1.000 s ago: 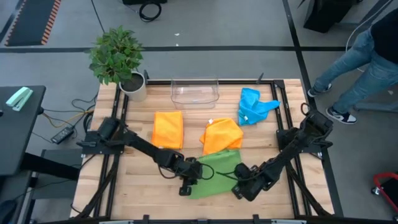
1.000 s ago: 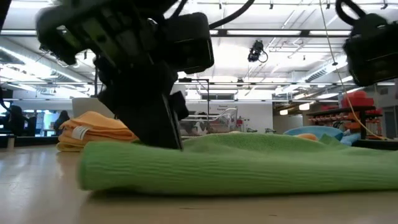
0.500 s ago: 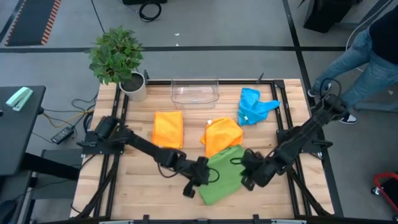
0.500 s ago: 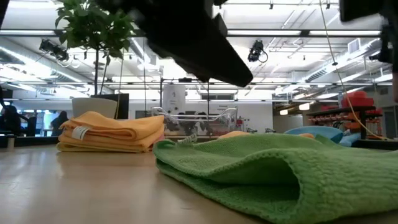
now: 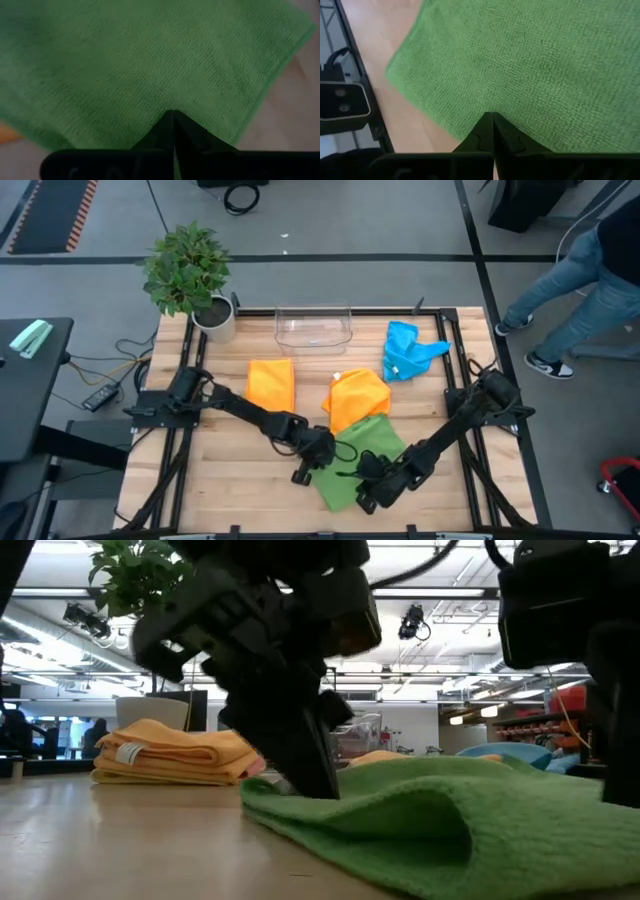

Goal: Fold microfiber towels
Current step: Fold the green microfiber cloth

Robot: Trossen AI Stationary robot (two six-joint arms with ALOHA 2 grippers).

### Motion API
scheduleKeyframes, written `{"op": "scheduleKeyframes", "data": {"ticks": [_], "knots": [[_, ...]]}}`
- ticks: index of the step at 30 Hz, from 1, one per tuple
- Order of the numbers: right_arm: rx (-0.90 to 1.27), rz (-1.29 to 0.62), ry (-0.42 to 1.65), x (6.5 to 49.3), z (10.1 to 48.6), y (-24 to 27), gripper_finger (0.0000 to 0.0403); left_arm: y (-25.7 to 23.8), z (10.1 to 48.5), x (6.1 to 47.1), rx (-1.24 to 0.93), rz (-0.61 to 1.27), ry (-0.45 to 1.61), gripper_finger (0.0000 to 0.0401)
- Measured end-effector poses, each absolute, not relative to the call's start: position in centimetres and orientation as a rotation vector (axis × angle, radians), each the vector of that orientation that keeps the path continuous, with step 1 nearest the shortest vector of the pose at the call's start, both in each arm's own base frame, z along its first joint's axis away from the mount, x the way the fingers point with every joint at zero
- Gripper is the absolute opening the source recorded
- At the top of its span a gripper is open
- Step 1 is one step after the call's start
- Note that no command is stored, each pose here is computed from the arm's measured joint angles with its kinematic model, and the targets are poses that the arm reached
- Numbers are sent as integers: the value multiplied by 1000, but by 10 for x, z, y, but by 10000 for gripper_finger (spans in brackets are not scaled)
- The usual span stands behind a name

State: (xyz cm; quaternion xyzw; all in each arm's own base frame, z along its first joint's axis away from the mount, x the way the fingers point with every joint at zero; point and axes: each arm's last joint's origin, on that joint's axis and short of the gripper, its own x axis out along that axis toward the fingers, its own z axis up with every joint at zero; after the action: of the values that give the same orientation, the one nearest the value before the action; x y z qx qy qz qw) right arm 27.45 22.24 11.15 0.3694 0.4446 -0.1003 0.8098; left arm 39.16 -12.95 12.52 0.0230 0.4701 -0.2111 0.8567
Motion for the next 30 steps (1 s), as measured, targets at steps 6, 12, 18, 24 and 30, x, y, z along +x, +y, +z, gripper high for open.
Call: {"op": "scheduleKeyframes", "data": {"ticks": [6, 12, 18, 24, 30], "knots": [[736, -161, 1074, 262, 109, 231, 0, -164, 120, 386, -25, -488, 967, 15], [606, -66, 1191, 233, 136, 234, 0, -209, 136, 383, 58, -637, 801, 12], [568, 83, 1007, 224, 187, 233, 6, -195, 167, 401, 222, -618, 712, 12], [436, 273, 917, 208, 186, 264, 40, -181, 185, 406, 347, -650, 761, 36], [212, 381, 871, 205, 165, 301, 94, -196, 167, 386, 680, -912, 716, 76]]}}
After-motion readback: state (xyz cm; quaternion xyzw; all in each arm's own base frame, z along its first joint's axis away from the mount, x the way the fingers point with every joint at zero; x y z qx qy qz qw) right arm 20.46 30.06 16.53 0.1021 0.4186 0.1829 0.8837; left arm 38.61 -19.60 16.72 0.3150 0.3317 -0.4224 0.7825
